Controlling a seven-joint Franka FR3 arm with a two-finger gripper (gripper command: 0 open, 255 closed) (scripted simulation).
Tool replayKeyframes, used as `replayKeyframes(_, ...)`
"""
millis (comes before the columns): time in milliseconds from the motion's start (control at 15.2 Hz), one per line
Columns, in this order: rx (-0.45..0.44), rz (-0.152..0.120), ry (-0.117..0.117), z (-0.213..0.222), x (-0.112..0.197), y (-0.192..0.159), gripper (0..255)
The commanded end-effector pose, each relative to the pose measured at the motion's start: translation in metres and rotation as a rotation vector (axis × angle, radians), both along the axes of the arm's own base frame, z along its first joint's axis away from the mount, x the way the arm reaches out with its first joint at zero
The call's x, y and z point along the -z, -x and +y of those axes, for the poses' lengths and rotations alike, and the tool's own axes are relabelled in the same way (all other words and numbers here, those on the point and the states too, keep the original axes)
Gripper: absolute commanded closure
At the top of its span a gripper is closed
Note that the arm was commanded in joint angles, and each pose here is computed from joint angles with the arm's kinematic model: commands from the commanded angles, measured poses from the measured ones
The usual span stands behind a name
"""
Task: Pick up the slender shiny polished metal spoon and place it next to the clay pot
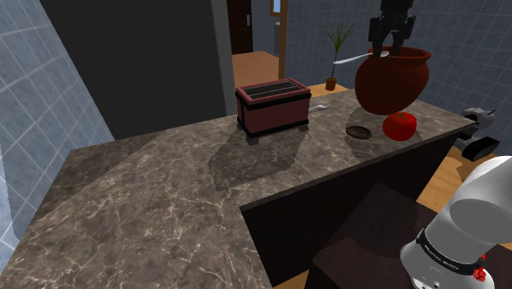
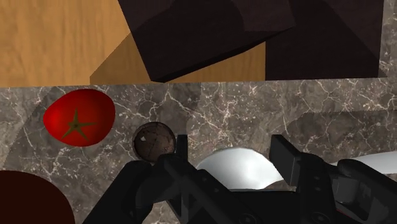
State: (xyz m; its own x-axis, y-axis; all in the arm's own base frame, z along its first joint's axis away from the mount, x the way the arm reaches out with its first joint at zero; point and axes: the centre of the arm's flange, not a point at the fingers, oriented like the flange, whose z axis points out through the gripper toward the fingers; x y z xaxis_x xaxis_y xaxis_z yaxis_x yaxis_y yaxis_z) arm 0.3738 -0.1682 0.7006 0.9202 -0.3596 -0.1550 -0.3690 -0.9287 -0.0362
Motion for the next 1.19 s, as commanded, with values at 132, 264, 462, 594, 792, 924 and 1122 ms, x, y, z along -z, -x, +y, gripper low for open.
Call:
replayKeyframes(132, 0.000, 0.000, 0.000, -0.036, -0.004, 0.015, 255)
replayKeyframes(264, 0.000, 0.000, 0.000, -0.061, -0.004, 0.025, 255)
replayKeyframes(462, 0.000, 0.000, 0.000, -0.097, -0.004, 0.041, 255)
replayKeyframes(594, 0.000, 0.000, 0.000, -0.121, -0.004, 0.051, 255)
replayKeyframes(792, 0.000, 0.000, 0.000, -0.158, -0.005, 0.066, 255)
replayKeyframes(924, 0.000, 0.000, 0.000, -0.182, -0.005, 0.077, 255)
replayKeyframes(1122, 0.000, 0.000, 0.000, -0.219, -0.005, 0.092, 255)
